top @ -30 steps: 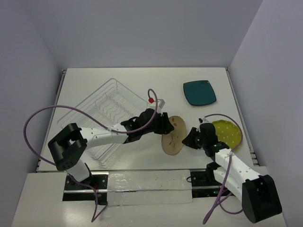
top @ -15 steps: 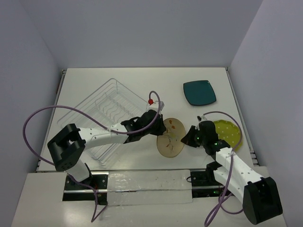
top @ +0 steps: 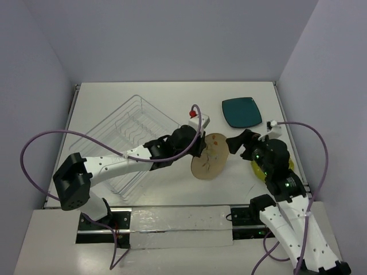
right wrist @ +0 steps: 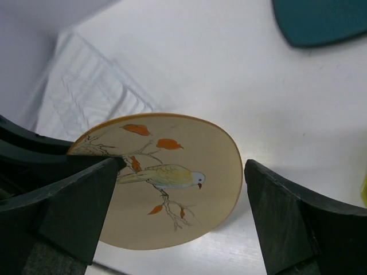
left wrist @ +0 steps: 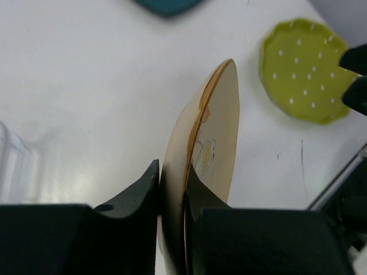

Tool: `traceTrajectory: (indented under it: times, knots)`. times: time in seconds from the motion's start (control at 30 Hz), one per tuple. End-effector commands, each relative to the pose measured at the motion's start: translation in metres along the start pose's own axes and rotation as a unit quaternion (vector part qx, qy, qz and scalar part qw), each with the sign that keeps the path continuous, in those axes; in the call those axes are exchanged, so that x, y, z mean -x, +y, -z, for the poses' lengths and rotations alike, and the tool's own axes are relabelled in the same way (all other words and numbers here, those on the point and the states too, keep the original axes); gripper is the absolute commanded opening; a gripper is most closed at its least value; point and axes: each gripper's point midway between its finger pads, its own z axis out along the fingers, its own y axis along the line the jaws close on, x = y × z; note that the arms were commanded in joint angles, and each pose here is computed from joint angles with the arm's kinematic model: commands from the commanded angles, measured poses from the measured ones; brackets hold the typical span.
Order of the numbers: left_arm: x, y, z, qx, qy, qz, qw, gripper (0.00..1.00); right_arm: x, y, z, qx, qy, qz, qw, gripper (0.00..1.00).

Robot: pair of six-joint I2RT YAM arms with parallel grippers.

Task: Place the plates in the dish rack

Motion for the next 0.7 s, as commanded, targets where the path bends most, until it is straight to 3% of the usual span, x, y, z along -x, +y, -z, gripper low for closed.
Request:
traceTrajectory:
  times: [0.0, 0.13, 0.27, 0.4, 0.57, 0.67]
  knots:
    - [0.171, -0.023, 0.061, -0.011, -0.236, -0.049, 0.971, 0.0, 0.046, -0.013, 0.036, -0.059, -0.105, -0.015, 0.993, 1.0]
    - [0.247, -0.024, 0.104, 0.004, -0.308, -0.13, 0.942, 0.0, 0.06, -0.018, 0.055, -0.063, -0.161, -0.019, 0.985, 1.0]
    - [0.275, -0.002, 0.12, 0.052, -0.323, -0.207, 0.922, 0.0, 0.056, -0.023, 0.054, -0.074, -0.153, -0.013, 0.985, 1.0]
    - [0.289, 0.055, 0.132, 0.11, -0.3, -0.291, 0.902, 0.0, 0.044, -0.03, 0.046, -0.092, -0.119, 0.002, 0.989, 1.0]
    - [0.275, 0.132, 0.152, 0.192, -0.194, -0.391, 0.879, 0.0, 0.039, -0.031, 0.035, -0.096, -0.096, 0.022, 0.991, 1.0]
    - [0.271, 0.165, 0.175, 0.223, -0.156, -0.409, 0.871, 0.0, 0.039, -0.031, 0.031, -0.099, -0.09, 0.027, 0.991, 1.0]
